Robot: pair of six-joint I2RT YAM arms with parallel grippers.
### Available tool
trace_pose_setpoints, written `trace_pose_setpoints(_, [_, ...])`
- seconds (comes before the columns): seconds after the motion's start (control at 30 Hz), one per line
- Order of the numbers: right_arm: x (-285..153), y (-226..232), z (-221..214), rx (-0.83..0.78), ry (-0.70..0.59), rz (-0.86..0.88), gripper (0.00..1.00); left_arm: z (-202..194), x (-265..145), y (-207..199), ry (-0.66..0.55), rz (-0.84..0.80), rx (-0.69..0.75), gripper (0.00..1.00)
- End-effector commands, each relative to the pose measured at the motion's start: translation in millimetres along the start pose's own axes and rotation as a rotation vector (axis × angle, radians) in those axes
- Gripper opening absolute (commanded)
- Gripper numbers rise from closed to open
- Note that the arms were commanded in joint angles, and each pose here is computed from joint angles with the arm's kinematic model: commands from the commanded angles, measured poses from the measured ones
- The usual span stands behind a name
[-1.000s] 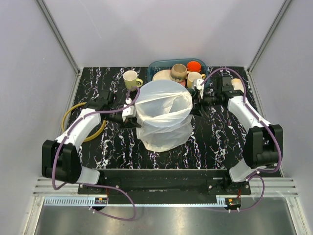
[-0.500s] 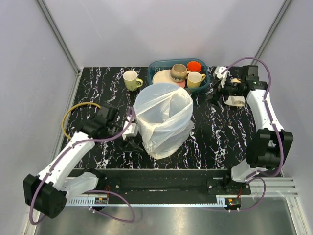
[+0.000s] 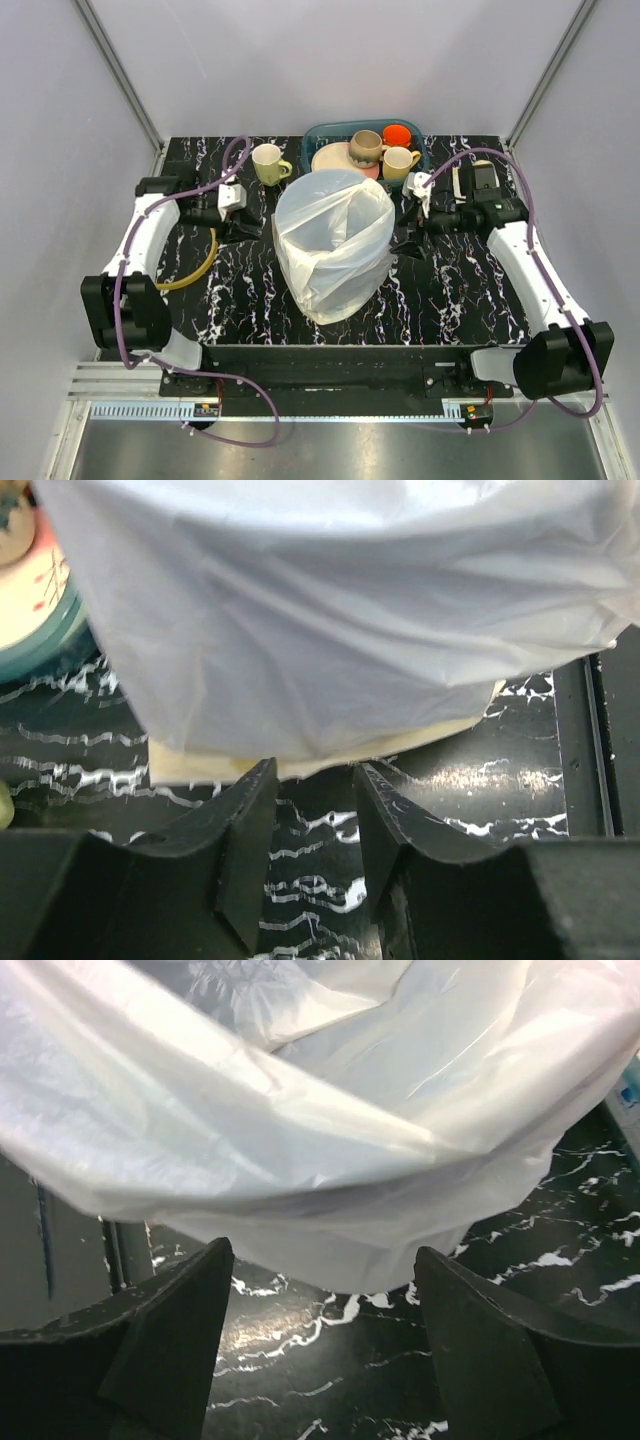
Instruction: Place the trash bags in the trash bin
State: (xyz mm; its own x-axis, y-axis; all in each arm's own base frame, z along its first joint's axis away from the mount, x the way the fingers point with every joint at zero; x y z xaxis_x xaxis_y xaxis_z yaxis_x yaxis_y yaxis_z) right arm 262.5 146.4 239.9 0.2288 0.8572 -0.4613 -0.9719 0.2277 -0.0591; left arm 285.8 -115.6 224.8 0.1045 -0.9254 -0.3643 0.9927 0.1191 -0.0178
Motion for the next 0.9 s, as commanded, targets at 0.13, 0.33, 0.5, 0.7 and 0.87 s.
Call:
trace_pose_setpoints(0.13, [26.8,-33.4,2.4,0.028,-0.028,0.0,0.76,30.4,49.8,-12.6,-0.039,-0.067,0.205,0.42])
trace_pose_setpoints(0.33, [35.8,-62.5,12.5,-0.08,-0.055,-0.022,0.71,23.7,72.6,-74.0,-0.027,-0.194,0.242,0.42])
trace_pose_setpoints(0.5, [42.8,-75.0,5.8,-0.222,-0.043,-0.013,0.73,23.3,84.0,-107.6,-0.039,-0.245,0.22,0.42])
trace_pose_setpoints(0.7, [12.1,-89.8,-10.6,-0.309,0.056,-0.076,0.86,15.0,52.2,-108.5,-0.035,-0.187,0.159,0.45])
trace_pose_setpoints(0.87, [-24.8,-85.8,-7.1,-0.274,0.078,-0.093,0.94,28.4,11.0,-74.3,-0.03,-0.051,0.154,0.61])
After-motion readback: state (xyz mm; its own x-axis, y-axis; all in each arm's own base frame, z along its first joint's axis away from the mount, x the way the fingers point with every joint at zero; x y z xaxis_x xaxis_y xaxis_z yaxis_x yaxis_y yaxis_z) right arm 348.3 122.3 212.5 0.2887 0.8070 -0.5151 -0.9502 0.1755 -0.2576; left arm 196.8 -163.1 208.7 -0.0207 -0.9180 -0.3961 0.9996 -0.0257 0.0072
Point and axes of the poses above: each gripper's point midway between its finger pads, its own x axis out along the fingers, its own y axis along the line the jaws close on, z = x × y, the point moved 2 cm from there along -x, back along the fingers, and after that the axes turned 5 degrees about -x, right-handed, at the moved point
